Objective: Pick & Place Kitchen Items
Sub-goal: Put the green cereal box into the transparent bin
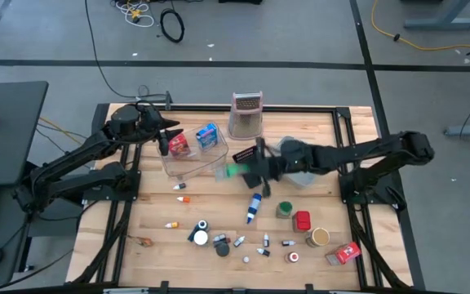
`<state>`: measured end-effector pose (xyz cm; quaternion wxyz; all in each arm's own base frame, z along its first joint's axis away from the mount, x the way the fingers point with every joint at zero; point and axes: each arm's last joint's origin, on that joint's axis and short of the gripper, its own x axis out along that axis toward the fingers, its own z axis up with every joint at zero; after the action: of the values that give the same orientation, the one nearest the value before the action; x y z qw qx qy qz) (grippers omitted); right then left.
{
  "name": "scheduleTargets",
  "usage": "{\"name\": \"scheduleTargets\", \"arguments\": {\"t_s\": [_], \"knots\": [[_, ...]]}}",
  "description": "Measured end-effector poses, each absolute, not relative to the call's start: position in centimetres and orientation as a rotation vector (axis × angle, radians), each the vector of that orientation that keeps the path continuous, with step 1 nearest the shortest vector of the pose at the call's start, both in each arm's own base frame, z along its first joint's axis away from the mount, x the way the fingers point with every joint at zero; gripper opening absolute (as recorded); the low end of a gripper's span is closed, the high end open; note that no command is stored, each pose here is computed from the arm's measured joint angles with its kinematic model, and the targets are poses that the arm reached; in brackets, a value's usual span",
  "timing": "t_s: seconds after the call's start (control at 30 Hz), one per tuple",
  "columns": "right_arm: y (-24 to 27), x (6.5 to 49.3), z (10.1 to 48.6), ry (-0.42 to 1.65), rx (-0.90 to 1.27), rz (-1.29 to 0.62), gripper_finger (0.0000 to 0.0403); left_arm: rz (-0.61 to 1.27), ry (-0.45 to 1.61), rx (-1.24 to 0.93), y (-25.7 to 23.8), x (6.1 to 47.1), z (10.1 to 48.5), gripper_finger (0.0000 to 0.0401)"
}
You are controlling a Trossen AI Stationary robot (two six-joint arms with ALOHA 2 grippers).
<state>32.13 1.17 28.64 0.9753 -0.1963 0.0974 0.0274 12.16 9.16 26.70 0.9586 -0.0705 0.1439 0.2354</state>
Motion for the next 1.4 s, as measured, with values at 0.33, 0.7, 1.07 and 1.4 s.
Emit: {"name": "scheduleTargets", "arguments": {"t_s": [0.33,0.7,1.07,1.4], "knots": [[-3.5,35.2,27.6,0.053,-0.304,-0.051,0.0121,0.471,0.300,-0.107,9.2,12.2,26.7,0.0164],[-9.4,40.7,24.3,0.447,-0.229,-0.037,0.0121,0.471,0.305,-0.108,9.2,12.1,26.7,0.0164],[-12.6,42.1,20.8,0.516,-0.148,0.055,0.0121,0.470,0.311,-0.107,9.1,12.1,26.6,0.0164],[-12.7,42.5,19.4,0.542,-0.155,0.062,0.0144,0.470,0.317,-0.110,9.1,12.1,26.5,0.0164]]}}
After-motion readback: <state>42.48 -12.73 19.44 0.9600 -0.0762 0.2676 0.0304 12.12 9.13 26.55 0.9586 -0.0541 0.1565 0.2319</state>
